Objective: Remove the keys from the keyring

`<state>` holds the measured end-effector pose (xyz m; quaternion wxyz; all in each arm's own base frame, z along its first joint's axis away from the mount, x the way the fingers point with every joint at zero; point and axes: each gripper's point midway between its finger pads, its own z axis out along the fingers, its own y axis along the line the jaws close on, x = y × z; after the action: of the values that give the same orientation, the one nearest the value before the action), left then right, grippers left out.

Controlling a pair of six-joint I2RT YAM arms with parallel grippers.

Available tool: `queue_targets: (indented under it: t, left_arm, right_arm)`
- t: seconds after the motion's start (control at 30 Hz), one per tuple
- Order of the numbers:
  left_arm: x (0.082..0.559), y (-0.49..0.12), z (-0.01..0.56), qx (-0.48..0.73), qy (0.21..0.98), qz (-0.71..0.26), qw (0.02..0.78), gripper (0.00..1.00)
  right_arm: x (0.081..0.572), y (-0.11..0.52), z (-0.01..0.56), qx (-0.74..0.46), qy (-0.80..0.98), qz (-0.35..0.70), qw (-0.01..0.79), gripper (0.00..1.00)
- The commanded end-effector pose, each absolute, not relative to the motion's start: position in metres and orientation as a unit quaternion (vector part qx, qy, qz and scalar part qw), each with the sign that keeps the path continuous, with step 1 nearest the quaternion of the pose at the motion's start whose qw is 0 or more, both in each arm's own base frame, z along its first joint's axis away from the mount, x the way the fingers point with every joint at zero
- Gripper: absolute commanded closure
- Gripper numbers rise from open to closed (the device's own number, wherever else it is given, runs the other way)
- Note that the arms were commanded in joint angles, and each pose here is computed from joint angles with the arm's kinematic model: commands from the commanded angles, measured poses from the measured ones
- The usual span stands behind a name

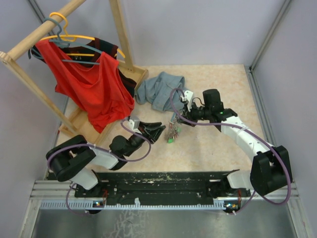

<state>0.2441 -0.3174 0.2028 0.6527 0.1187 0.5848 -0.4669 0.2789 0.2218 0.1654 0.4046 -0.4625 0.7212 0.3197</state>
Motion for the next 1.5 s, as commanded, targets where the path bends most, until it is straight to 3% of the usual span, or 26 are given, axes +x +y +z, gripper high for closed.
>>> queue_targets:
  t: [0.0, 0.27, 0.57, 0.9, 1.1, 1.37, 1.47]
  left_arm:
    - [0.217, -0.309, 0.242, 0.141, 0.494, -0.522, 0.681, 0.56]
    - [0.214, -0.309, 0.24, 0.17, 0.487, -0.543, 0.663, 0.48]
    - [0.218, -0.319, 0.247, 0.207, 0.473, -0.596, 0.615, 0.49]
    - [0.23, -0.327, 0.252, 0.265, 0.486, -0.534, 0.639, 0.44]
    - [0.233, -0.338, 0.254, 0.283, 0.494, -0.538, 0.621, 0.55]
    - [0.218, -0.339, 0.259, 0.337, 0.455, -0.533, 0.629, 0.56]
    - [0.218, -0.344, 0.261, 0.359, 0.439, -0.525, 0.634, 0.61]
  right_arm:
    - [0.288, 0.231, 0.207, -0.484, 0.677, 0.317, 0.455, 1.0]
    - [0.282, 0.23, 0.208, -0.504, 0.665, 0.316, 0.452, 1.0]
    - [0.273, 0.23, 0.213, -0.522, 0.65, 0.321, 0.449, 1.0]
    - [0.271, 0.23, 0.216, -0.526, 0.647, 0.323, 0.448, 1.0]
    - [0.268, 0.228, 0.222, -0.534, 0.642, 0.316, 0.451, 1.0]
    - [0.256, 0.221, 0.231, -0.577, 0.615, 0.292, 0.451, 1.0]
    - [0.255, 0.22, 0.232, -0.59, 0.612, 0.268, 0.453, 1.0]
